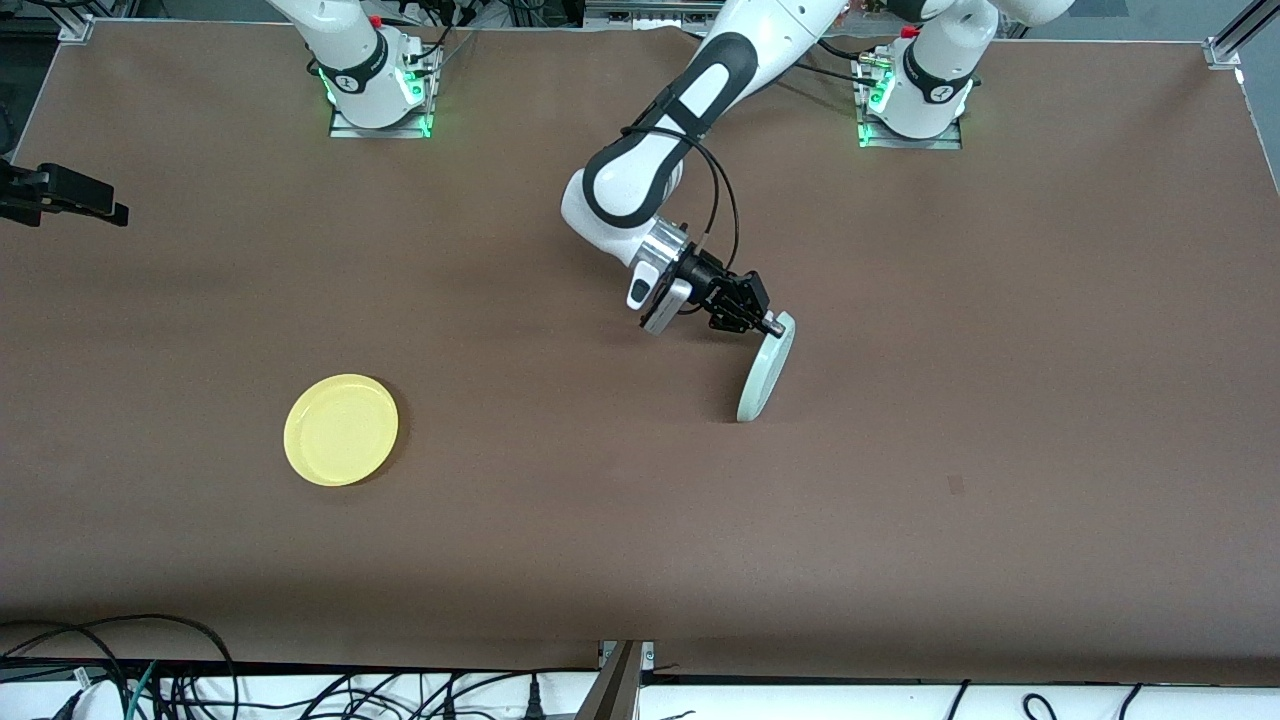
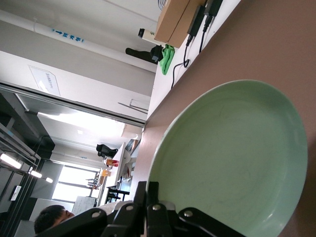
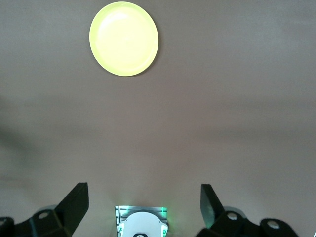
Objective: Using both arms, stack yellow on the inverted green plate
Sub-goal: 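Lift and flip the green plate upside down with the left gripper, then set the inverted green plate down while the right gripper reaches the yellow plate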
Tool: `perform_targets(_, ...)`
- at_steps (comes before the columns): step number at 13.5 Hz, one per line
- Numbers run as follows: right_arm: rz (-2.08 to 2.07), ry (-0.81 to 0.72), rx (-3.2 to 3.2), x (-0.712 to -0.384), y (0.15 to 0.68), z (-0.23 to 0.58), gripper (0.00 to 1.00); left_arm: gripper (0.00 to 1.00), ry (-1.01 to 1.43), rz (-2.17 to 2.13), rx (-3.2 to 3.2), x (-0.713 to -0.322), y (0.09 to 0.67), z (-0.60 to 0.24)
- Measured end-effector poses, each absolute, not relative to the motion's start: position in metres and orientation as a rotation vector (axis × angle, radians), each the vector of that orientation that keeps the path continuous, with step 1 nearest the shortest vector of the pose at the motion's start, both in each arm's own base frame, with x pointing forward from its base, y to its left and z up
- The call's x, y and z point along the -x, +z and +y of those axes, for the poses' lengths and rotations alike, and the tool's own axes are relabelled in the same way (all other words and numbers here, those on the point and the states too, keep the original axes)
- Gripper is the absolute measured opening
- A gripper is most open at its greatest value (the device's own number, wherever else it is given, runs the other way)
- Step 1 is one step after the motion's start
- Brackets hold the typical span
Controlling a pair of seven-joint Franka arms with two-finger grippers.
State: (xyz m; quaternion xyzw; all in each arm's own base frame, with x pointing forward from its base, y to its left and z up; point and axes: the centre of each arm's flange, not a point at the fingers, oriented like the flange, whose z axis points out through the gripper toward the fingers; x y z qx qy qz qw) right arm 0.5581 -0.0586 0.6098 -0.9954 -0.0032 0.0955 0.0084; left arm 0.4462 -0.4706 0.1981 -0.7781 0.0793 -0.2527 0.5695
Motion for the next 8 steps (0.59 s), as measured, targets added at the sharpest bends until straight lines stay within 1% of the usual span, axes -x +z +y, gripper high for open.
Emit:
perform_targets(1,-0.007,0.298,3.110,-0.558,0.610,-0.060,1.00,0.03,-0.604,0.184,1.828,-0.444,0.199,-0.475)
perform_targets(2,0.002,0.298,3.108,-0.558,0.610,-0.063,1.00,0.09,-0.617,0.185,1.849,-0.444,0.199,-0.480)
perform_targets(4,0.019,0.301,3.106,-0.557,0.609,-0.069,1.00,0.31,-0.634,0.143,1.949,-0.447,0.204,-0.495)
perform_targets(8,0.019,0.334,3.101,-0.562,0.597,-0.069,1.00,0.77,-0.571,0.013,2.266,-0.454,0.220,-0.528)
